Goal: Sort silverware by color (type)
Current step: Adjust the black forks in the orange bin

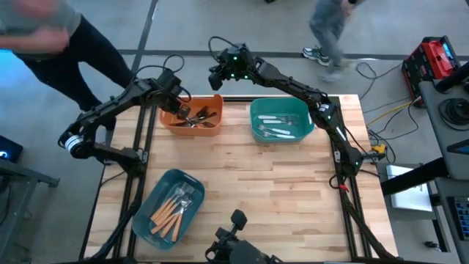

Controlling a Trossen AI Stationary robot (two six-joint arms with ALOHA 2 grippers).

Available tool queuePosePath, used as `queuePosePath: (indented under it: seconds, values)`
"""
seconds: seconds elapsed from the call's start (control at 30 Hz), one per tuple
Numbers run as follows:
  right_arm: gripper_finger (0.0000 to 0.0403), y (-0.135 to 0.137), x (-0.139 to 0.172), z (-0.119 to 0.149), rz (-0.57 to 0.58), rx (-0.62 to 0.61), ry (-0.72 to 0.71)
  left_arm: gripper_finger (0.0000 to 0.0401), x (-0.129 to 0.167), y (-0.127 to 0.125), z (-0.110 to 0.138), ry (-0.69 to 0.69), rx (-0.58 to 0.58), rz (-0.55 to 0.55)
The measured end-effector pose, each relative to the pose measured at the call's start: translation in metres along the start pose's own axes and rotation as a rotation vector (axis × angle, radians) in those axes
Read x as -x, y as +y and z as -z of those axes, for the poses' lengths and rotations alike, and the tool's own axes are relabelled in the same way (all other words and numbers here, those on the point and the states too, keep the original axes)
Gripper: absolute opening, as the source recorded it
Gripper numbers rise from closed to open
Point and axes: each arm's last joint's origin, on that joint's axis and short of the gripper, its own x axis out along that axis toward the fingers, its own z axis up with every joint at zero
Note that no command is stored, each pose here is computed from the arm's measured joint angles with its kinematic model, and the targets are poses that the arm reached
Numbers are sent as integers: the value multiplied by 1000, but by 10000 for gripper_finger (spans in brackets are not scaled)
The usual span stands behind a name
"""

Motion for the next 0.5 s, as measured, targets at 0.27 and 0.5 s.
queuePosePath:
  seconds: [0.27, 0.5]
  values:
    - [9, -1, -5, 5, 1, -21, 10, 0, 2, 6, 29, 15, -13, -2]
    - [9, 3, -5, 5, -52, -32, 12, 0, -4, 4, 31, -129, -27, 114]
